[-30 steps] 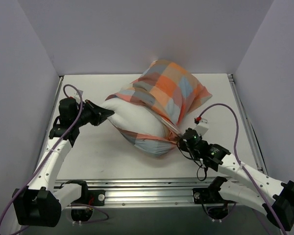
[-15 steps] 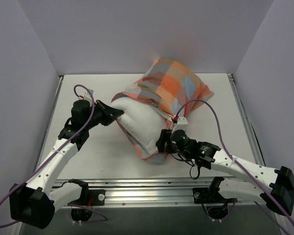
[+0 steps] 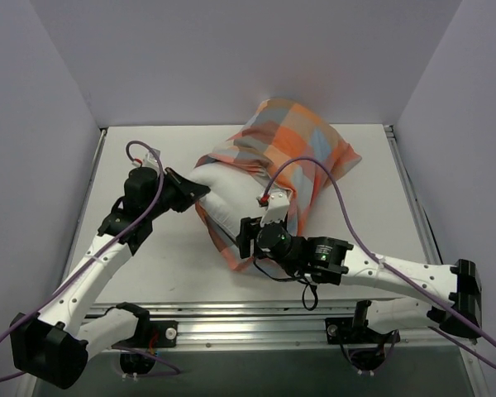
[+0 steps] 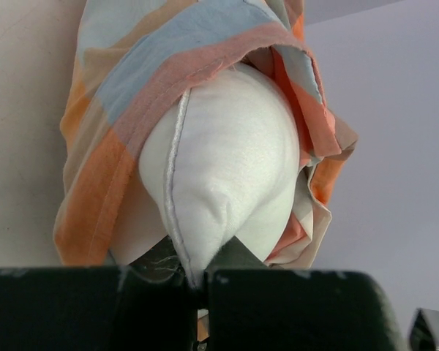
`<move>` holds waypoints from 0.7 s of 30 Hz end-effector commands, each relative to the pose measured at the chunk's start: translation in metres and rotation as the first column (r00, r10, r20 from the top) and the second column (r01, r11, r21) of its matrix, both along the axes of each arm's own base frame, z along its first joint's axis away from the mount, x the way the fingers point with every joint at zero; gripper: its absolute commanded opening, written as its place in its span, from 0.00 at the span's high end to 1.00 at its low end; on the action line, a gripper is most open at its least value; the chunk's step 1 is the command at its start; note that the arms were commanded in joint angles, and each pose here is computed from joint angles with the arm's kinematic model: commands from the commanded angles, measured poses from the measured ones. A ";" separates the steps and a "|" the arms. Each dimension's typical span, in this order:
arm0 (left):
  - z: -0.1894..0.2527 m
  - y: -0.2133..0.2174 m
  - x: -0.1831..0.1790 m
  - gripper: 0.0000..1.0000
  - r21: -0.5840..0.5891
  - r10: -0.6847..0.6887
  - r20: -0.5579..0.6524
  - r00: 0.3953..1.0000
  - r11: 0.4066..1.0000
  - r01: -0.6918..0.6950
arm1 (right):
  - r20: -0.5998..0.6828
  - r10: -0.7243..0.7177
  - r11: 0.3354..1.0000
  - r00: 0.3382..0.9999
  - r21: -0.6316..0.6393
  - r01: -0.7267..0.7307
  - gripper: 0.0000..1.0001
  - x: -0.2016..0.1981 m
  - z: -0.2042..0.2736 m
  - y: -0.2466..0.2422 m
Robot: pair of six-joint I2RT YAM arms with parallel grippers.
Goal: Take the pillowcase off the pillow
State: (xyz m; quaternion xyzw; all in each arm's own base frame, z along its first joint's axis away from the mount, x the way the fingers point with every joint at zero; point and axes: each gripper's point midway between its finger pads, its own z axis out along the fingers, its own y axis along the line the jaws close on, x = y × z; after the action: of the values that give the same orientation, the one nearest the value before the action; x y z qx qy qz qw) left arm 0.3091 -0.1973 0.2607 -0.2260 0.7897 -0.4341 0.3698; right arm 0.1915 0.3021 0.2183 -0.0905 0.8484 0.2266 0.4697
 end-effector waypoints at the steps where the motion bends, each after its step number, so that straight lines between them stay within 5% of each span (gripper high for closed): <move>1: 0.068 0.002 0.011 0.98 -0.073 0.051 0.164 0.985 0.997 -0.039 | -0.022 -0.032 0.996 0.999 -0.081 0.031 0.39 0.001 -0.042 -0.007; 10: 0.071 0.020 0.027 0.98 -0.111 0.132 0.135 0.982 0.987 -0.117 | -0.233 -0.192 0.977 0.953 -0.139 0.163 0.41 -0.028 -0.143 -0.083; 16: 0.066 0.015 0.033 0.98 -0.178 0.133 0.110 0.985 0.978 -0.112 | -0.254 -0.203 0.979 0.946 -0.035 0.201 0.38 -0.012 -0.141 -0.106; 21: 0.062 0.005 0.031 0.97 -0.203 0.102 0.095 0.990 0.976 -0.081 | -0.222 -0.072 0.997 0.972 0.019 0.078 0.37 -0.007 -0.134 -0.077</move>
State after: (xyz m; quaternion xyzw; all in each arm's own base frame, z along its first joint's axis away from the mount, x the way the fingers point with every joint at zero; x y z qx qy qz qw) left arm 0.3236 -0.1891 0.2651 -0.2819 0.7761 -0.4423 0.3501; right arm 0.1855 0.2109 0.0880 0.0174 0.8973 0.2126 0.3865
